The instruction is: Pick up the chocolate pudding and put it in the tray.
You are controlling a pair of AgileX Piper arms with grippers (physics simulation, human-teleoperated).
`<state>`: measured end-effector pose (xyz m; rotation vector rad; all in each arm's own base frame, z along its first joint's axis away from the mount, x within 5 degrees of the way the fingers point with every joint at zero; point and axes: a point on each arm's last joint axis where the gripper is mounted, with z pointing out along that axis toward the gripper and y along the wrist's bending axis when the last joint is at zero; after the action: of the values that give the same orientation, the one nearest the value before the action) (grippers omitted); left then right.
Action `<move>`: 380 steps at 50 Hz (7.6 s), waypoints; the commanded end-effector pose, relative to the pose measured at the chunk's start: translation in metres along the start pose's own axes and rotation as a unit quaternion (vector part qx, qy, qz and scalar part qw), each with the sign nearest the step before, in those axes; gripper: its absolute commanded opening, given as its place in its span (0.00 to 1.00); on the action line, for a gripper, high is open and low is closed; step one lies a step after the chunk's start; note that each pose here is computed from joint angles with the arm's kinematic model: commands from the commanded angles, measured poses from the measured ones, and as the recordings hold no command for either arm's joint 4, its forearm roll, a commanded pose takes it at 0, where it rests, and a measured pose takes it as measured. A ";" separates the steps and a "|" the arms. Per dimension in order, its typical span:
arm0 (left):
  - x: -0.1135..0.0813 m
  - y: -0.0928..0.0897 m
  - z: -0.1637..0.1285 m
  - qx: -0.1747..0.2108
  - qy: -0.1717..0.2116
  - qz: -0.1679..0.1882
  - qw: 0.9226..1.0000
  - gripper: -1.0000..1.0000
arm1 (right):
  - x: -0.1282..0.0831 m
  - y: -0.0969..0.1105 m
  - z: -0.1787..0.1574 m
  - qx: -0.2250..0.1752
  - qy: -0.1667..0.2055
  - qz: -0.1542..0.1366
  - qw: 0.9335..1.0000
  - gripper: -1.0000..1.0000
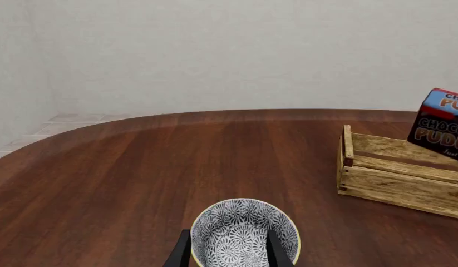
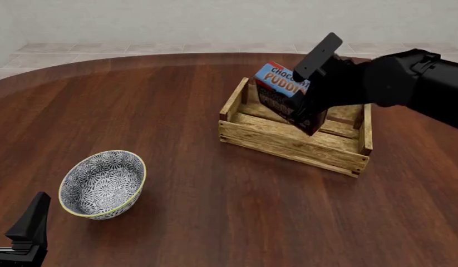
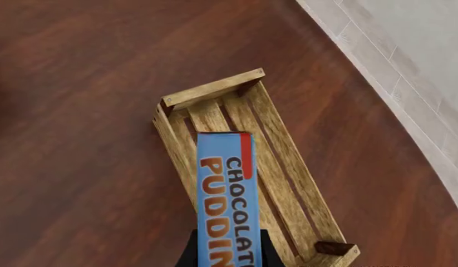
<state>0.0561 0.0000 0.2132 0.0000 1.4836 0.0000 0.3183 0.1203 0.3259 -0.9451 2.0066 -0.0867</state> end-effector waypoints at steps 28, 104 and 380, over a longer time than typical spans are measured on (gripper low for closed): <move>0.000 0.000 0.000 0.000 0.000 0.000 1.000 1.00 | -0.001 -0.035 0.028 0.034 0.007 -0.031 0.999 0.00; 0.000 0.000 0.000 0.000 0.000 0.000 1.000 1.00 | 0.019 -0.053 0.097 0.042 0.032 0.045 0.998 0.00; 0.000 0.000 0.000 0.000 0.000 0.000 1.000 1.00 | -0.004 -0.059 0.002 0.077 -0.027 0.085 0.993 1.00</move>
<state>0.0561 0.0000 0.2132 0.0000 1.4836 0.0000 0.3865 0.0861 0.3213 -0.6686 2.0301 -0.1165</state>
